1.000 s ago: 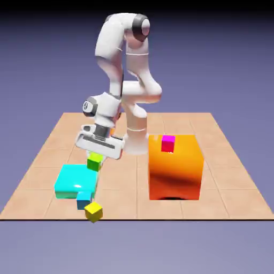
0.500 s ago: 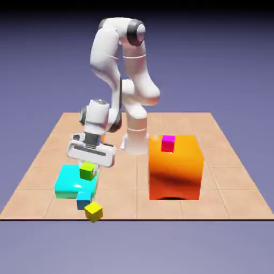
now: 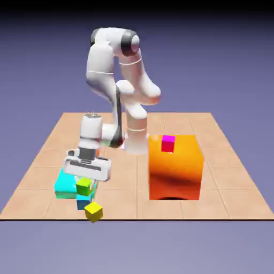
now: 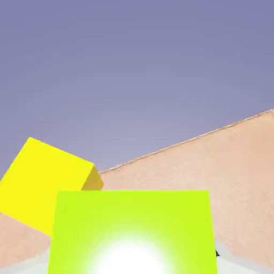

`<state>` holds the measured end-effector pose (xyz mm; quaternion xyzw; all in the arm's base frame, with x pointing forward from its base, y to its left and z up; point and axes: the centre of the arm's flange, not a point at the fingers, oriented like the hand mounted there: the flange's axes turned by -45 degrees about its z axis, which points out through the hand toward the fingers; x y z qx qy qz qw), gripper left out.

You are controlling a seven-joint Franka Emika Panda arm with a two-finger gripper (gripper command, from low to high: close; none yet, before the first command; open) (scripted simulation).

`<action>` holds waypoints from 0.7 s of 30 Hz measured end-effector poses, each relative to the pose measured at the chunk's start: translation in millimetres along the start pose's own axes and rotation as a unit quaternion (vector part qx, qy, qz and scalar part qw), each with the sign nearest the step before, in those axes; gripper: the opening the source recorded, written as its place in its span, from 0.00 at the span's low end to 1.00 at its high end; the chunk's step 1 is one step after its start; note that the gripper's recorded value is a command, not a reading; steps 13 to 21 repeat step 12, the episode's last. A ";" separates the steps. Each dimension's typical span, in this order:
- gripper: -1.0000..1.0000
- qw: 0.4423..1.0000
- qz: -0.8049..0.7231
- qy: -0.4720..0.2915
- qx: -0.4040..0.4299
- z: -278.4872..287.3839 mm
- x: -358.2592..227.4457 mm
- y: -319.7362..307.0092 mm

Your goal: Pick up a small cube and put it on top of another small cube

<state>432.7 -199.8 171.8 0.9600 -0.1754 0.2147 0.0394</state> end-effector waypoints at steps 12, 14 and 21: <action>1.00 1.000 0.002 0.000 0.004 -63.4 8.8 -0.5; 1.00 1.000 0.002 0.000 0.004 -63.4 8.8 -0.5; 1.00 1.000 0.002 0.000 0.004 -63.4 8.8 -0.5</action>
